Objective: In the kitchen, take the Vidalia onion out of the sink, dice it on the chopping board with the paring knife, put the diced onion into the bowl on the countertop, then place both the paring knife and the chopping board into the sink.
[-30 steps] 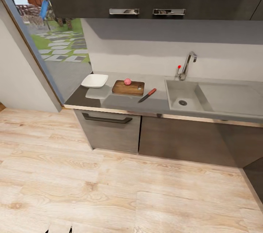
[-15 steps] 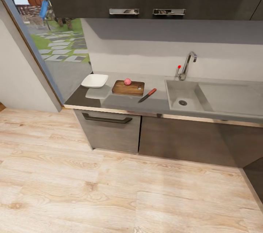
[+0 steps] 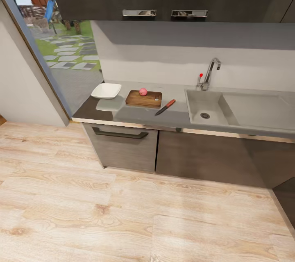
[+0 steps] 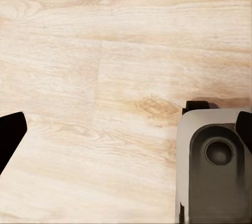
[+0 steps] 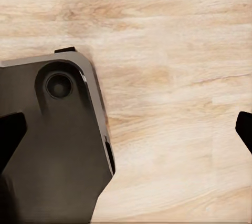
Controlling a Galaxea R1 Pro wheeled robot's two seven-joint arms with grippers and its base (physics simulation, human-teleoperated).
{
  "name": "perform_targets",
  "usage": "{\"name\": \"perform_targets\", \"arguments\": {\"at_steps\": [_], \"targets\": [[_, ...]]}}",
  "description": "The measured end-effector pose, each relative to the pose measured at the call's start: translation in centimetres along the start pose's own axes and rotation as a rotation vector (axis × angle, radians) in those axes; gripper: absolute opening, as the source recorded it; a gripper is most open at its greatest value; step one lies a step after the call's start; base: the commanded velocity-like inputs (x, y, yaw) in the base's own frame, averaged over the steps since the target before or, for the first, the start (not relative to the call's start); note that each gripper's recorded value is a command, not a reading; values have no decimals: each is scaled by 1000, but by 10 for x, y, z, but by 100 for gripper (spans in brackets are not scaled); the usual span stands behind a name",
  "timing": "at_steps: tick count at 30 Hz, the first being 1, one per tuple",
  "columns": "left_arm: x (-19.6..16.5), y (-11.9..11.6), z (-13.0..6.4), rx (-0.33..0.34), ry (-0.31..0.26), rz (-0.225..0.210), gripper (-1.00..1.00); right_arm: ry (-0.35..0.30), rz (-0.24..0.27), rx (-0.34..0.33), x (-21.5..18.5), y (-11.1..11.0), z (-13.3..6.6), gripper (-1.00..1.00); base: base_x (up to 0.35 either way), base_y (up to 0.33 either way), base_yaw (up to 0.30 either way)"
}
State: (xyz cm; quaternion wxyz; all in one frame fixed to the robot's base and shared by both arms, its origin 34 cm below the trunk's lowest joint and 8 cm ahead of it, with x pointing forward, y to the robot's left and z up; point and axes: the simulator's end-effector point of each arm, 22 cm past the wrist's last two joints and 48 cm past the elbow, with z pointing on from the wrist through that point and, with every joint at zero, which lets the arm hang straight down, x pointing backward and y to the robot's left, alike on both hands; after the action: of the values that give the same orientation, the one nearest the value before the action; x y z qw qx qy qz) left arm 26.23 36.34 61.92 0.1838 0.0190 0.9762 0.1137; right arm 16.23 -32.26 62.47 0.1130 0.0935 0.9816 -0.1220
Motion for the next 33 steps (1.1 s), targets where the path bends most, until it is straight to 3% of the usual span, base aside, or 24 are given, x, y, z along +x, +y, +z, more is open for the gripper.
{"name": "perform_targets", "arguments": {"at_steps": [6,19,23,28,31,33], "targets": [[12,-4,0,10,54,5,100,7,-1,-1,3,0,-1,100,0,0,0],[12,-5,0,13,57,5,100,9,-1,-1,4,0,-1,100,0,0,0],[13,6,1,7,57,10,100,9,-1,-1,4,0,-1,100,0,0,0],[43,10,-14,75,74,4,100,9,-1,-1,4,0,-1,100,0,0,0],[49,5,-34,93,-38,-23,100,9,-1,-1,4,0,-1,100,0,0,0],[50,-1,-57,110,-154,-33,100,9,-1,-1,4,0,-1,100,0,0,0]]}}
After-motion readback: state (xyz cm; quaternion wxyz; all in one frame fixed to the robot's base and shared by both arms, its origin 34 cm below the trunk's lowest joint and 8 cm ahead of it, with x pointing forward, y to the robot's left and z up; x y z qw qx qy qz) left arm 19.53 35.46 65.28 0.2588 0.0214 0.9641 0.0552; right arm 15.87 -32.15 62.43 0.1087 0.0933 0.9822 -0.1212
